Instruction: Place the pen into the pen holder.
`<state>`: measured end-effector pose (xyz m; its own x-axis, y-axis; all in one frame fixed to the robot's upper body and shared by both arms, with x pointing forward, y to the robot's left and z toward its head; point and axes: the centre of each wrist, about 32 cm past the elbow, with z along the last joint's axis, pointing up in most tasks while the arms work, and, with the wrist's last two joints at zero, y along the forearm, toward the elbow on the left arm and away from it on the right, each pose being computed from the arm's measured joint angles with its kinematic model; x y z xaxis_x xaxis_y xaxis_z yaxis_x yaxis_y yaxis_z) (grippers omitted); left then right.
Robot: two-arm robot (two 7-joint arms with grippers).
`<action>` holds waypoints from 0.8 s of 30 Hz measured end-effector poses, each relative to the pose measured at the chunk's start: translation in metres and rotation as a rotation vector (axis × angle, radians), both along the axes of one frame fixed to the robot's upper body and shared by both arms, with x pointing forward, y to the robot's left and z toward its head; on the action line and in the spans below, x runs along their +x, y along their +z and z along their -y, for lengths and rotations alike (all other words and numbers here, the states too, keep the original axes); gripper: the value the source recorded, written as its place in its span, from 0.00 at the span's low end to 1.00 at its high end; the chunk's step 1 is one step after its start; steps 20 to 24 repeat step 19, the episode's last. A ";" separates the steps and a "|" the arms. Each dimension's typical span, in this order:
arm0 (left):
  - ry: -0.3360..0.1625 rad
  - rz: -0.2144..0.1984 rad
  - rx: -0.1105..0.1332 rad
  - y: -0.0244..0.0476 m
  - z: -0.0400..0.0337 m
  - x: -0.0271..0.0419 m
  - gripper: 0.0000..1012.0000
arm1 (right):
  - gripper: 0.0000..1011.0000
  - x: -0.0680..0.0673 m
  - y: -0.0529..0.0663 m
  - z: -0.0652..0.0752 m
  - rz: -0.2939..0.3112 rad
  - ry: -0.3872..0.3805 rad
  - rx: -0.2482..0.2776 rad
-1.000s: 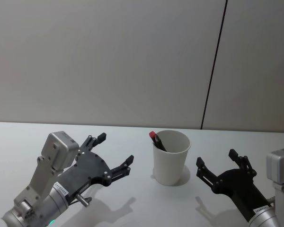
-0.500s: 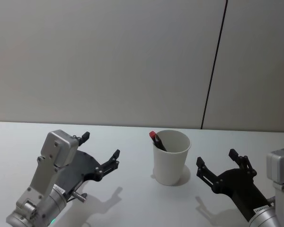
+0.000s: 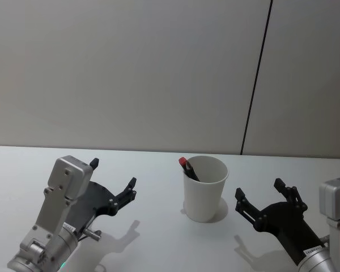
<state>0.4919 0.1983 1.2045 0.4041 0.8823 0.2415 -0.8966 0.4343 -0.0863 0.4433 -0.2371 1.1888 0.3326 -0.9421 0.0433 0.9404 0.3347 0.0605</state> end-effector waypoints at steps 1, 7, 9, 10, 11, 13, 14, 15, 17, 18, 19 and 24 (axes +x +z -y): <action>0.000 0.000 0.000 0.0000 0.0000 0.0000 0.99 | 0.99 0.000 0.000 0.000 0.000 0.000 0.000; 0.000 0.000 0.001 0.0000 -0.0001 0.0000 0.99 | 0.99 0.000 0.000 0.000 0.000 0.000 0.000; 0.000 0.000 0.001 0.0001 -0.0001 0.0000 0.99 | 0.99 0.000 0.000 0.000 0.000 0.000 0.000; 0.000 0.000 0.001 0.0000 -0.0001 0.0000 0.99 | 0.99 0.000 0.000 0.000 0.000 0.000 0.000; 0.000 0.000 0.001 0.0001 -0.0001 0.0001 0.99 | 0.99 0.000 0.000 0.000 0.000 0.000 0.000; 0.000 0.000 0.001 0.0001 0.0000 0.0001 0.99 | 0.99 0.000 0.000 0.000 0.000 0.000 0.000; 0.000 0.000 0.001 0.0001 0.0000 0.0000 0.99 | 0.99 0.000 0.000 0.000 0.000 0.000 0.000; 0.000 0.000 0.001 0.0001 0.0000 0.0000 0.99 | 0.99 0.000 0.000 0.000 0.000 0.000 0.000; 0.000 0.000 0.001 0.0001 0.0000 0.0001 0.99 | 0.99 0.000 0.000 0.000 0.000 0.000 0.000; 0.000 0.000 0.001 0.0001 0.0000 0.0001 0.99 | 0.99 0.000 0.000 0.000 0.000 0.000 0.000; 0.000 0.000 0.001 0.0001 0.0000 0.0000 0.99 | 0.99 0.000 0.000 0.000 0.000 0.000 0.000; 0.000 0.000 0.001 0.0001 0.0000 0.0000 0.99 | 0.99 0.000 0.000 0.000 0.000 0.000 0.000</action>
